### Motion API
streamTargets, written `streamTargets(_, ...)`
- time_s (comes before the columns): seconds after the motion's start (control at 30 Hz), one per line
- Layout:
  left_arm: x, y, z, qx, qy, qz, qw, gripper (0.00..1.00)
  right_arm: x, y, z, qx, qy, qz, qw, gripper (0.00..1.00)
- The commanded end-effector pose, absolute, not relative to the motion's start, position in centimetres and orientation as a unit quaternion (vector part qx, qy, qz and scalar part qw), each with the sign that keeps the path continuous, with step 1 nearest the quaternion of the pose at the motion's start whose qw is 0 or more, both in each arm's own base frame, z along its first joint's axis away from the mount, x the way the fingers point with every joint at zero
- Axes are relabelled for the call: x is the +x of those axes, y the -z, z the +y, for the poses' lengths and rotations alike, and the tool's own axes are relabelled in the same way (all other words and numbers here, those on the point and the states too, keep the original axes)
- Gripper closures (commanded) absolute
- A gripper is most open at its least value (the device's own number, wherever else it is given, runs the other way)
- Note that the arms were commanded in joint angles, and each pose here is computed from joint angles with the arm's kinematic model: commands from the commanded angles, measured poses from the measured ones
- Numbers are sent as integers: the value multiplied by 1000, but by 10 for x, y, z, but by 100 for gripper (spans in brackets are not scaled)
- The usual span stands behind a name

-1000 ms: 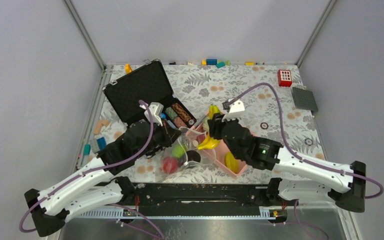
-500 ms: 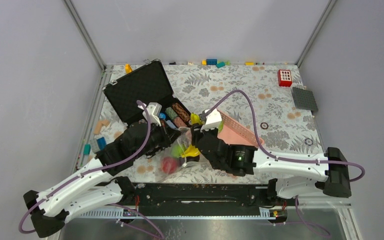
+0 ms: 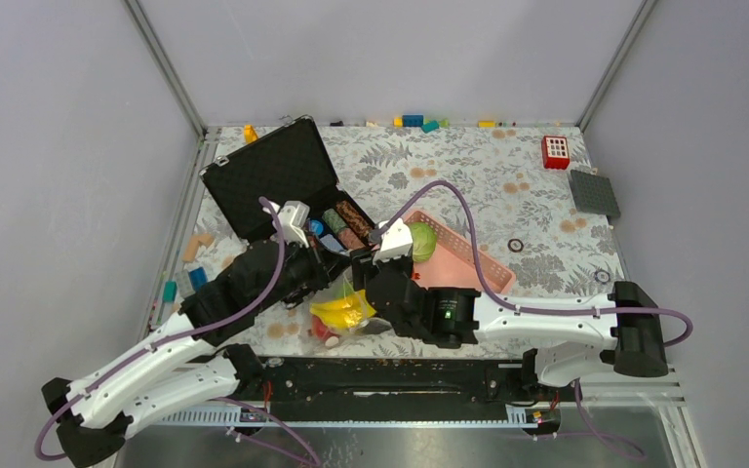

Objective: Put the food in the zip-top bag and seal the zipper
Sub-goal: Place the fake fruit in the zipper food storage bag, then pick up the fake fruit from the bin.

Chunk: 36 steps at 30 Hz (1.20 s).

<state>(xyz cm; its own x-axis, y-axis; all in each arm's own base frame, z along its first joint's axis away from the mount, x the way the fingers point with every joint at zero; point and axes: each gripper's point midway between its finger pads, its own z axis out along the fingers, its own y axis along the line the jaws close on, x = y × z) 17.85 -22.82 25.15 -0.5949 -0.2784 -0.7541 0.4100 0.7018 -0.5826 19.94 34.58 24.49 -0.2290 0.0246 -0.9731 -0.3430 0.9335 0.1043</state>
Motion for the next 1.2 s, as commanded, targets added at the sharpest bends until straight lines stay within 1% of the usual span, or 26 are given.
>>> streamTargets(0.0, 174, -285, -234, 34, 437, 769, 466, 100, 194, -261, 354, -72, -188, 760, 618, 30)
streamTargets(0.07, 175, -285, -231, 29, 434, 768, 470, 100, 191, -263, 355, -74, -211, 755, 617, 27)
streamTargets(0.17, 176, -285, -227, 23, 427, 769, 475, 100, 185, -267, 353, -74, -250, 745, 614, 15)
streamTargets(0.27, 177, -287, -221, 20, 417, 770, 483, 100, 185, -273, 338, -78, -248, 740, 620, 1)
streamTargets(0.43, 181, -284, -202, 1, 385, 775, 501, 100, 192, -266, 302, -78, -242, 767, 589, 0)
streamTargets(0.57, 183, -281, -190, -9, 363, 779, 511, 100, 202, -226, 257, -24, -253, 813, 524, 1)
streamTargets(0.63, 182, -280, -190, -5, 362, 780, 511, 100, 205, -201, 231, -5, -227, 842, 490, 0)
streamTargets(0.73, 180, -280, -196, 8, 370, 778, 508, 100, 194, -170, 206, 0, -185, 877, 443, 0)
streamTargets(0.83, 180, -279, -201, 17, 374, 779, 503, 100, 178, -141, 192, -2, -158, 911, 382, 0)
streamTargets(0.97, 181, -275, -205, 21, 375, 781, 499, 100, 161, -105, 183, 0, -126, 953, 277, 0)
streamTargets(1.03, 181, -274, -207, 23, 376, 782, 497, 100, 158, -94, 184, -6, -113, 964, 243, 0)
streamTargets(1.17, 181, -274, -207, 23, 377, 782, 496, 100, 160, -78, 188, -23, -85, 975, 202, 0)
